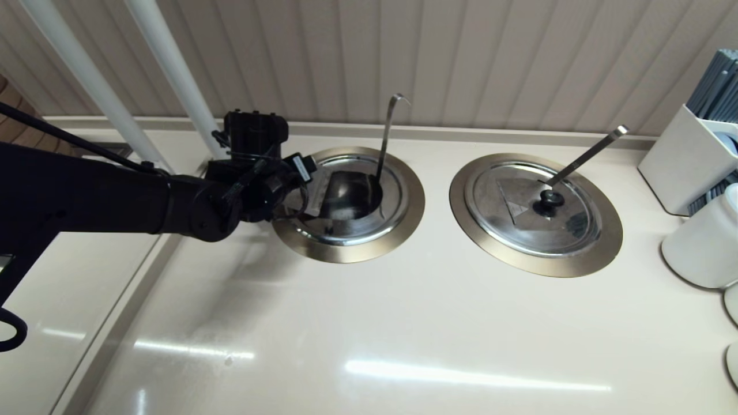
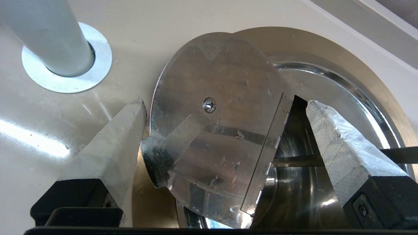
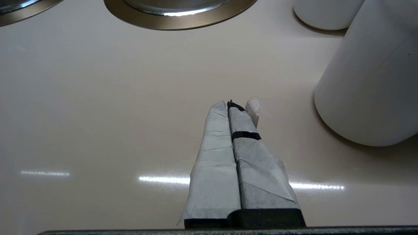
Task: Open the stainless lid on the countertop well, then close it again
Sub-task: Close the lid
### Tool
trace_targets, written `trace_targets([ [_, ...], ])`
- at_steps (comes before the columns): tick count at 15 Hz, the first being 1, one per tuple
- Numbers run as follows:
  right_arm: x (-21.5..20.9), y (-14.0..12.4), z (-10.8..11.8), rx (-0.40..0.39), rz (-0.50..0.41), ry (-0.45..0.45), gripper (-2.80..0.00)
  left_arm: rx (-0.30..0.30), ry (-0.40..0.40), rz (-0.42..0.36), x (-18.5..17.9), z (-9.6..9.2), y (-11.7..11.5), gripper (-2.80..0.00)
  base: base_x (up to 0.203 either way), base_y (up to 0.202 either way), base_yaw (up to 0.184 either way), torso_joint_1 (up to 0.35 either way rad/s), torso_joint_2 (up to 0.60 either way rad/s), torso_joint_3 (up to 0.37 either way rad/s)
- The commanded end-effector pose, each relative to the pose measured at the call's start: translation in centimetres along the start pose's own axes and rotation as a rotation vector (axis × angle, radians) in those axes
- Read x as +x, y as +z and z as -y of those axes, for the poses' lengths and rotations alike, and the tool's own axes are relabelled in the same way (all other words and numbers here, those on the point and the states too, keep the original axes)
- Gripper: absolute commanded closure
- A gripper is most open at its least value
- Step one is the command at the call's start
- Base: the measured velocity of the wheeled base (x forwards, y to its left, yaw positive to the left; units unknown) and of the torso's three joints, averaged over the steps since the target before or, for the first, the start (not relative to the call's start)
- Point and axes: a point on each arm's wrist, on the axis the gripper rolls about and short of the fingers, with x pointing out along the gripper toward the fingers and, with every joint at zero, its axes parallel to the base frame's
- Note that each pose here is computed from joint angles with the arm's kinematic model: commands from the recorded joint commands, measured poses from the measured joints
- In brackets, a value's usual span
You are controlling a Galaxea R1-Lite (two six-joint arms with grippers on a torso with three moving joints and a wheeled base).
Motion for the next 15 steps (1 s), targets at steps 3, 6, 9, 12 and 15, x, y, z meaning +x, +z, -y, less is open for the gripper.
trace_targets([
  [3, 0.03, -0.12, 0.00, 0.001, -0.004, 0.000, 0.00, -0.005, -0.002, 0.003, -0.05, 0.03, 0.08, -2.80, 0.000, 0.000, 0.000, 0.000, 0.00, 0.000],
  [6, 0.03, -0.12, 0.00, 0.000, -0.004, 0.000, 0.00, -0.006, -0.003, 0.005, -0.11, 0.07, 0.13, -2.80, 0.000, 0.000, 0.000, 0.000, 0.00, 0.000],
  [9, 0.03, -0.12, 0.00, 0.001, -0.004, 0.000, 0.00, -0.011, -0.007, 0.010, -0.13, 0.18, 0.28, -2.80, 0.000, 0.000, 0.000, 0.000, 0.00, 0.000],
  [12, 0.03, -0.12, 0.00, 0.000, -0.004, 0.000, 0.00, -0.013, -0.009, 0.013, -0.17, 0.20, 0.36, -2.80, 0.000, 0.000, 0.000, 0.000, 0.00, 0.000],
  [15, 0.03, -0.12, 0.00, 0.000, -0.004, 0.000, 0.00, -0.016, -0.012, 0.019, -0.32, 0.23, 0.59, -2.80, 0.000, 0.000, 0.000, 0.000, 0.00, 0.000],
])
